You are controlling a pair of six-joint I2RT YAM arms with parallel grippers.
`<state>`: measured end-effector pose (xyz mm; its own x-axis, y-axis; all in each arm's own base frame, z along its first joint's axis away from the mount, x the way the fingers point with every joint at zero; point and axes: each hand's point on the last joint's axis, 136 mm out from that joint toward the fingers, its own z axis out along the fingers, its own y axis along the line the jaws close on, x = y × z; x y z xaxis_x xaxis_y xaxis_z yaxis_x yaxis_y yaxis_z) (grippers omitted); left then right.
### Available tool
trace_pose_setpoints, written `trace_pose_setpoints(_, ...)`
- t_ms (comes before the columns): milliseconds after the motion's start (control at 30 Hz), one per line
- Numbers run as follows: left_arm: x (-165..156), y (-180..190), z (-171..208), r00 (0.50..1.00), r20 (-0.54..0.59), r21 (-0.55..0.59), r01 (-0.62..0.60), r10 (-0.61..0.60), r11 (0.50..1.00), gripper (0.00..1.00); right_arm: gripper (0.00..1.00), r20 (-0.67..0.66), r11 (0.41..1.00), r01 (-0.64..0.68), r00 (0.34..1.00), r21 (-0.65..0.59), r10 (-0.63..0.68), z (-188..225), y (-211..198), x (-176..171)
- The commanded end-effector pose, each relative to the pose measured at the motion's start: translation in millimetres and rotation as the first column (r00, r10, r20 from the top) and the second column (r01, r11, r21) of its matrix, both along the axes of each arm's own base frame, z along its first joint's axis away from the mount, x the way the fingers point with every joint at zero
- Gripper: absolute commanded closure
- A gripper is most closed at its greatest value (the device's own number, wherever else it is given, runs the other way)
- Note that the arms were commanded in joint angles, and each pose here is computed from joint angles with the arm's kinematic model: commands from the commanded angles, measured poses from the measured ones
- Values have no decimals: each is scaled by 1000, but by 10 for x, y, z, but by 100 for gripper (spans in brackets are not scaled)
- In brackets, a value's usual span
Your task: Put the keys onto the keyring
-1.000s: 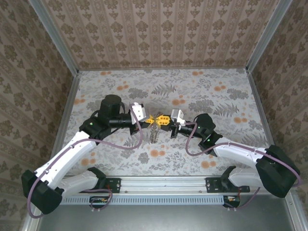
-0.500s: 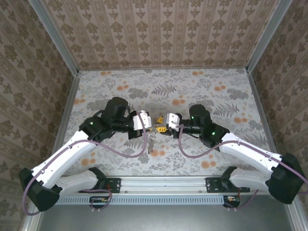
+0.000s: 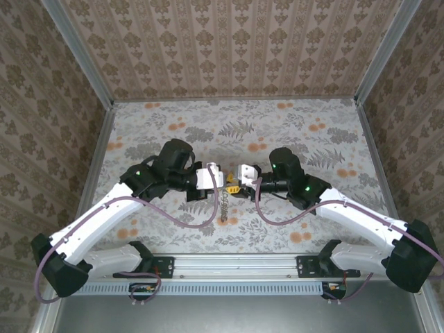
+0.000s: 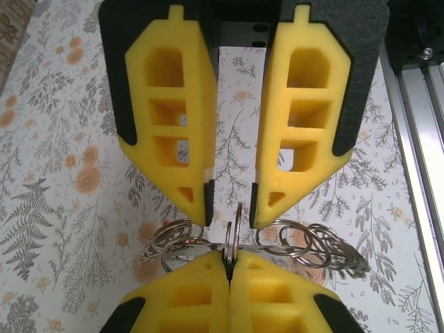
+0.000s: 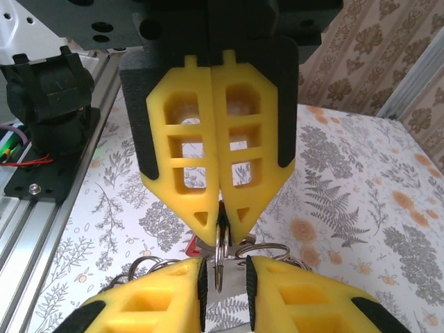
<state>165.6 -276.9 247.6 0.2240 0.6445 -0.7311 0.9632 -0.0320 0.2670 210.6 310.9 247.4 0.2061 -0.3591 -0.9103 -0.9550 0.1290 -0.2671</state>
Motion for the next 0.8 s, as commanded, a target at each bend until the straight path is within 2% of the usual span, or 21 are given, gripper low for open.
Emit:
trace_pose_setpoints(0,-9,-42,138,999,31,-20,24,-23,1000,100,76,-15,999,-42,999,10,42,44,51,-60)
trace_pose_setpoints(133,-27,-59,185,999,36,-44,34,-33,998,100,80,-29,999,-40,999,18,40,33,83,-38)
trace_pose_setpoints(200,-30,-61,187,999,35,-46,36,-34,998,100,87,-30,999,-36,999,40,37,65,102,-23)
trace_pose_setpoints(233,-42,-63,187,999,34,-48,42,-40,998,100,96,-31,998,-30,999,55,32,85,108,-10)
trace_pose_setpoints(267,-53,-67,184,999,28,-52,45,-43,998,100,100,-31,997,-23,999,71,25,106,111,-2)
trace_pose_setpoints(367,-17,-36,208,999,33,-74,13,-11,997,97,100,-17,989,9,1000,149,-7,220,89,24)
trace_pose_setpoints(467,24,60,236,999,35,-112,-33,38,993,83,100,-21,968,38,999,249,-34,355,48,40)
trace_pose_setpoints(567,-62,100,303,1000,-4,-170,-9,8,985,72,100,-65,949,43,998,314,-24,409,51,37)
trace_pose_setpoints(767,-106,104,328,999,-49,-207,-2,-8,978,71,100,-85,917,39,996,397,-6,493,82,52)
